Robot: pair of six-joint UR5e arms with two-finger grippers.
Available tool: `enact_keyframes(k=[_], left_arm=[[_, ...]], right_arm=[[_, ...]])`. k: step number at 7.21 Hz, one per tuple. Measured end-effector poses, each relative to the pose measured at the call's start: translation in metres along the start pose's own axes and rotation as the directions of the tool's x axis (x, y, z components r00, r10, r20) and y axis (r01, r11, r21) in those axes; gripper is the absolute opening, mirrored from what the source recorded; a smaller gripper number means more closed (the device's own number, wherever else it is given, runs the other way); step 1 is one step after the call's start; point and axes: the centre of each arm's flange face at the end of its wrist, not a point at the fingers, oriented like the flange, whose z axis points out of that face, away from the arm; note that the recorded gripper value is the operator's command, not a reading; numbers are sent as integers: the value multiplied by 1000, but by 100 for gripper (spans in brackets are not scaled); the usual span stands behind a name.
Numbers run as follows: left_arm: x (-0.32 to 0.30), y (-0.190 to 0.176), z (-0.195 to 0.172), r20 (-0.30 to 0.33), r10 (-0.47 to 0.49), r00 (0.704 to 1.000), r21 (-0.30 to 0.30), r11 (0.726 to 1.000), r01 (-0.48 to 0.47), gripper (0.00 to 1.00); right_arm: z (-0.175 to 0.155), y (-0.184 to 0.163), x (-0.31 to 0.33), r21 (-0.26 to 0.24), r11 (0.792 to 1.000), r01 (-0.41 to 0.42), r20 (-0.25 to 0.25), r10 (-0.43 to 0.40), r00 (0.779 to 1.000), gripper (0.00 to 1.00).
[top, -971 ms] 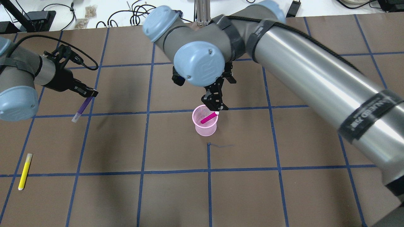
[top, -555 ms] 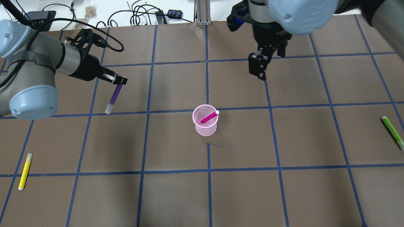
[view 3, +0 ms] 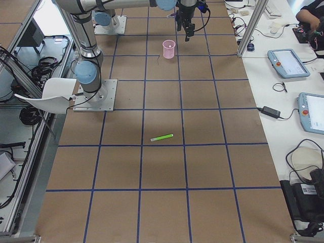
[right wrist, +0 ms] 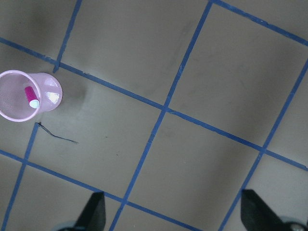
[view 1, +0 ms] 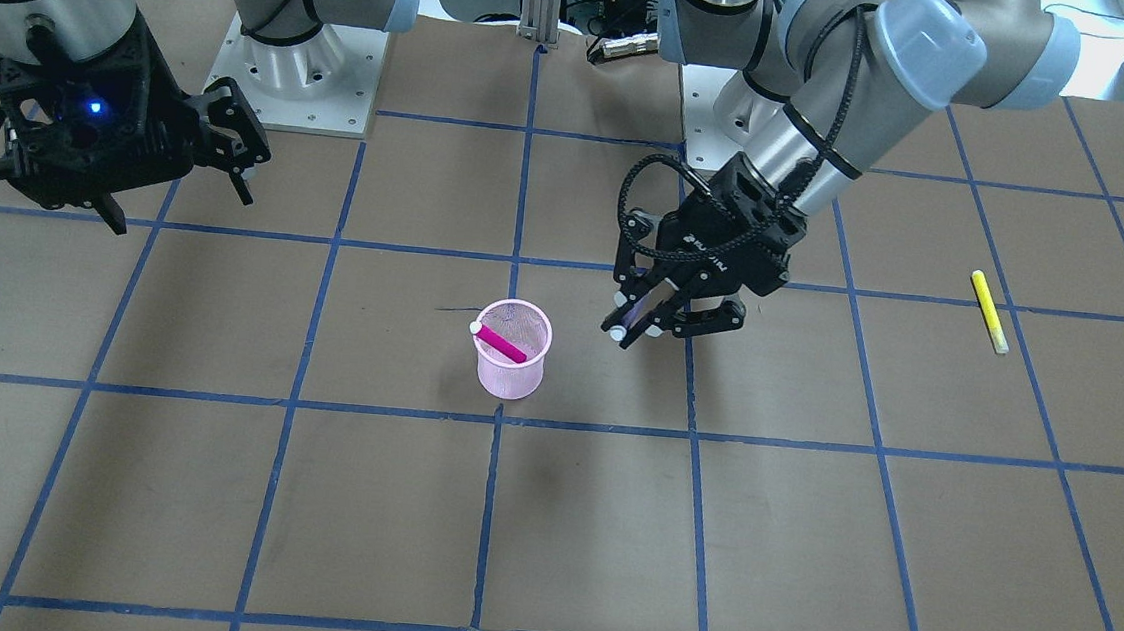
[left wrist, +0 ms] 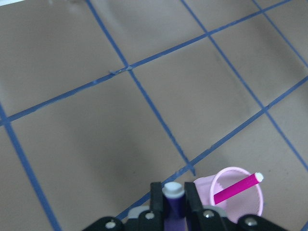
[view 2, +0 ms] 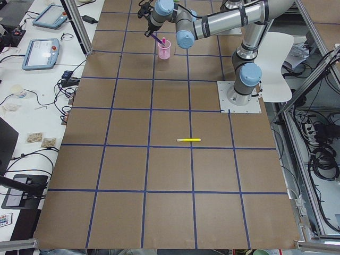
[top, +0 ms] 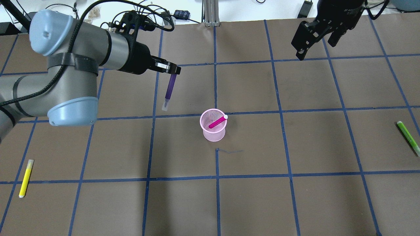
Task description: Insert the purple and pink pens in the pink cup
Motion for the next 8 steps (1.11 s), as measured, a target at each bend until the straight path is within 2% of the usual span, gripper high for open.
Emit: enact_keyframes(k=[1,2,3,5,6,7,8], left_arm=[[30,-3,8,6,18,1000,28,999,-18,0],[53,-4,13,52,36,998,53,998,-39,0],[68,-2,20,113,36,993,81,996,-45,0],[81,-2,29,234,-35,972,189,982,-10,0],[83,-1,35,265,-59,962,235,972,-5,0],[81,9,43,295,-69,953,275,961,-16,0],[78,23,51,319,-72,945,320,947,-36,0]], right_arm=[[9,-3,7,59,998,-16,2,16,1000,100],[18,2,7,98,994,-46,-3,47,999,100],[22,18,2,107,986,-124,3,125,992,100],[23,54,-17,60,948,-312,19,311,950,100],[23,62,-25,37,916,-400,28,399,916,100],[23,66,-35,23,888,-458,31,458,889,100],[23,67,-45,16,877,-480,27,480,877,100]])
